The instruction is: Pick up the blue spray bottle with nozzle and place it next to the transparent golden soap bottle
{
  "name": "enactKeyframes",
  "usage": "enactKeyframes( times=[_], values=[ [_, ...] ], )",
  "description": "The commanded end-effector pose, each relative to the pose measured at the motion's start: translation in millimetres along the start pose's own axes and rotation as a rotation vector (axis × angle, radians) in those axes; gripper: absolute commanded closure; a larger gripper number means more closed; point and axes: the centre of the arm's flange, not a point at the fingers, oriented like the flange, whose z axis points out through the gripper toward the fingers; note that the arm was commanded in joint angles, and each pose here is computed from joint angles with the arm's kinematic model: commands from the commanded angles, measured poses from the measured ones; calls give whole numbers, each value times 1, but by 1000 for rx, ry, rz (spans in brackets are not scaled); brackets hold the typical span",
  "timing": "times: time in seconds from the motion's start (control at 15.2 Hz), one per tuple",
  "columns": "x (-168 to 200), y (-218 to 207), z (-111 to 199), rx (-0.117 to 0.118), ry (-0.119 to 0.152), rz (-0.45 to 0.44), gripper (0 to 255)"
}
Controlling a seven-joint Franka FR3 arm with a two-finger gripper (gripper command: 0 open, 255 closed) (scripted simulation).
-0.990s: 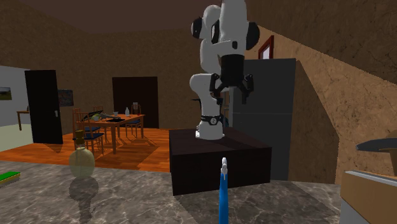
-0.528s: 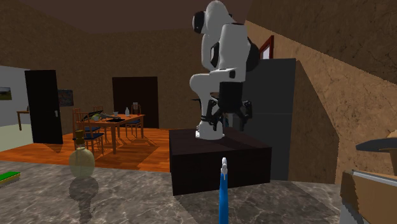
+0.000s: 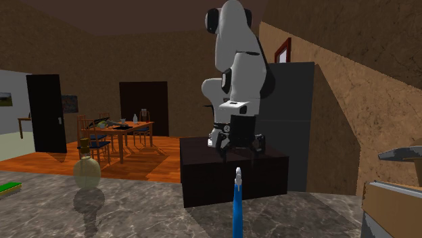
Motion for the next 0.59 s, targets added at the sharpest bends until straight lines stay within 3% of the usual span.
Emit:
enactKeyframes(
  times=[0.0,0.26,0.53],
  values=[
    [0,1,11,0,0,1,0],
    [0,1,30,0,0,1,0],
    [0,1,30,0,0,1,0]
  ],
)
